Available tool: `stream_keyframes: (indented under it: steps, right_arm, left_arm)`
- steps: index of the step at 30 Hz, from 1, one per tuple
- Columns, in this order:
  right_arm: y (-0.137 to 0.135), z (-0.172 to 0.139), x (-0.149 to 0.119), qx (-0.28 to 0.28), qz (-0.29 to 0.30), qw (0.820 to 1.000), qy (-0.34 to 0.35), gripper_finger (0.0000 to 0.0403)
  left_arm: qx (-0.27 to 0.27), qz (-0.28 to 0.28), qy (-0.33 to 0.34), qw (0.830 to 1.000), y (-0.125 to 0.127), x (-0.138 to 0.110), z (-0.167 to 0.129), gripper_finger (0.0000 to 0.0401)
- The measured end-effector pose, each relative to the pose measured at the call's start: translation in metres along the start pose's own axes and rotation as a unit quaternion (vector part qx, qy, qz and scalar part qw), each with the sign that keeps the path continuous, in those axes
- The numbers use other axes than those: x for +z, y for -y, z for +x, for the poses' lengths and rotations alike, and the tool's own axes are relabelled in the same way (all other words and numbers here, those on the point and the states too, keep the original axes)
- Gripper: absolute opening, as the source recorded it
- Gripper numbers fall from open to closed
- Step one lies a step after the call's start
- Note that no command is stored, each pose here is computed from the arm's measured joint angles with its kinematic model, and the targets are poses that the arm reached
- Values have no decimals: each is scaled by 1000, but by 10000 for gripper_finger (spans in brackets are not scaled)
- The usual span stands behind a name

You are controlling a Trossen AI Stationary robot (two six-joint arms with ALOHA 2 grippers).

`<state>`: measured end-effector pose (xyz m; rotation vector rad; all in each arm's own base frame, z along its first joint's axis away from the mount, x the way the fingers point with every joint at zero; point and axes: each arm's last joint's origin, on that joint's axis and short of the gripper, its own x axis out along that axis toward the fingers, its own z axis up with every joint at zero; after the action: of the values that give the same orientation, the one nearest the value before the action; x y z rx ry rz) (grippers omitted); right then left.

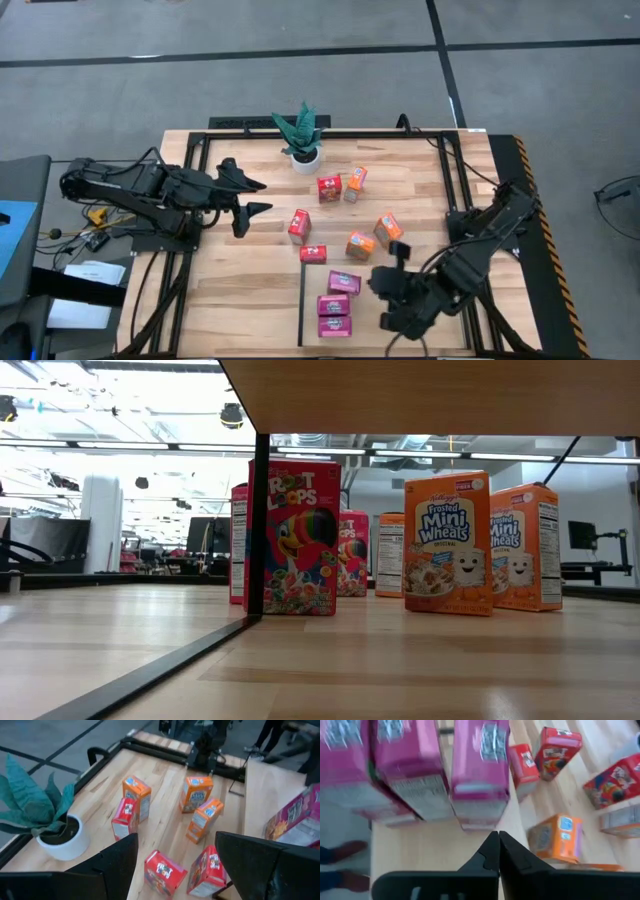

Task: Stack cereal on shelf
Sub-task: Put the purple cereal box on the upper left shelf

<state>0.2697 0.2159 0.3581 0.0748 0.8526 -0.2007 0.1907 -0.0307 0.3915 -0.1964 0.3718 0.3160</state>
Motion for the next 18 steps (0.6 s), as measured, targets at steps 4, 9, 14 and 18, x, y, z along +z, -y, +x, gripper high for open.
stream_keyframes:
  steps: [4, 9, 14, 18]
  right_arm:
    - [3, 10, 3, -10, -9, 1000, -6, 31]
    - [5, 16, 9, -1, -17, 1000, -1, 20]
    - [5, 18, 12, 10, -12, 1000, -1, 13]
    - [2, 18, 15, 32, -25, 999, 4, 28]
  left_arm:
    - [0, 4, -8, 1000, 2, -3, 6, 255]
    - [-9, 7, -19, 1000, 5, -5, 10, 255]
    - [-10, 9, -22, 1000, 6, -6, 12, 255]
    - [-8, 14, -25, 1000, 7, -7, 14, 255]
